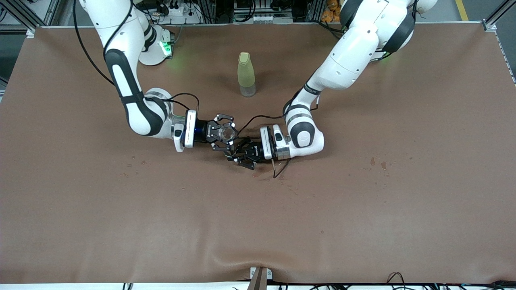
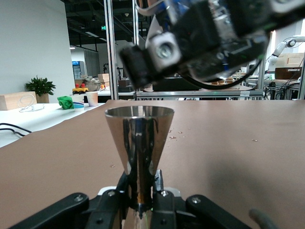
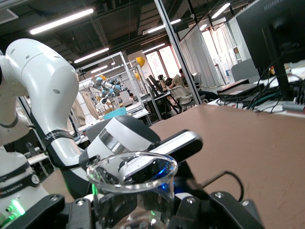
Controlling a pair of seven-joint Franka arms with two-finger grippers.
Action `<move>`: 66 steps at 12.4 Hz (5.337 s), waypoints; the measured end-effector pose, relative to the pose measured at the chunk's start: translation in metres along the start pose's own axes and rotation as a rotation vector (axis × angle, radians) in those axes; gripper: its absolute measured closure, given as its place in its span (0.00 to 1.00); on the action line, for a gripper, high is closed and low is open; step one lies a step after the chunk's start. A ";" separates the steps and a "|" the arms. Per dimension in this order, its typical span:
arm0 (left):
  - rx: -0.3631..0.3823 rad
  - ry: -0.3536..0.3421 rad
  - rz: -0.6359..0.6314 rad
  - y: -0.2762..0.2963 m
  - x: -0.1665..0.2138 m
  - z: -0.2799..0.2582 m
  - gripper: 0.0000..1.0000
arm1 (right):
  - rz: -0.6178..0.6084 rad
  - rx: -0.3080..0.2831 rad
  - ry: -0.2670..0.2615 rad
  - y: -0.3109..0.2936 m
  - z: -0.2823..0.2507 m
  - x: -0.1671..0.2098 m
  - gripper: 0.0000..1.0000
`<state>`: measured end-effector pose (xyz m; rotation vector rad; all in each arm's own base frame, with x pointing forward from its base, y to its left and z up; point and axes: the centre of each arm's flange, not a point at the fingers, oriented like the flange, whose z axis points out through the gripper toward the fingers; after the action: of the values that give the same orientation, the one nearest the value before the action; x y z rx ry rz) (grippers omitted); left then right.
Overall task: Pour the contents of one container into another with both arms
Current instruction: 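Tilt the beaker with the right gripper, pouring into the jigger, then turn the beaker upright with the right gripper and draw it back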
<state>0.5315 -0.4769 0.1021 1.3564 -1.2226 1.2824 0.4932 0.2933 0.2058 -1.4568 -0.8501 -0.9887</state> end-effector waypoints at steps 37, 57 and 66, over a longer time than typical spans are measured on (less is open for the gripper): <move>-0.037 0.012 -0.028 0.022 -0.027 -0.012 0.79 | 0.901 0.042 0.010 -0.027 0.008 0.017 0.85; -0.035 0.017 -0.027 0.020 -0.026 -0.013 0.79 | 1.322 0.070 -0.004 -0.031 0.017 0.023 0.85; -0.035 0.010 -0.034 0.022 -0.029 -0.016 0.79 | 1.467 0.075 0.002 -0.025 0.021 0.038 0.85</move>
<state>0.5078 -0.4620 0.0735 1.3387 -1.2048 1.2373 0.4873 0.3158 0.2498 -1.5052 0.2923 0.1660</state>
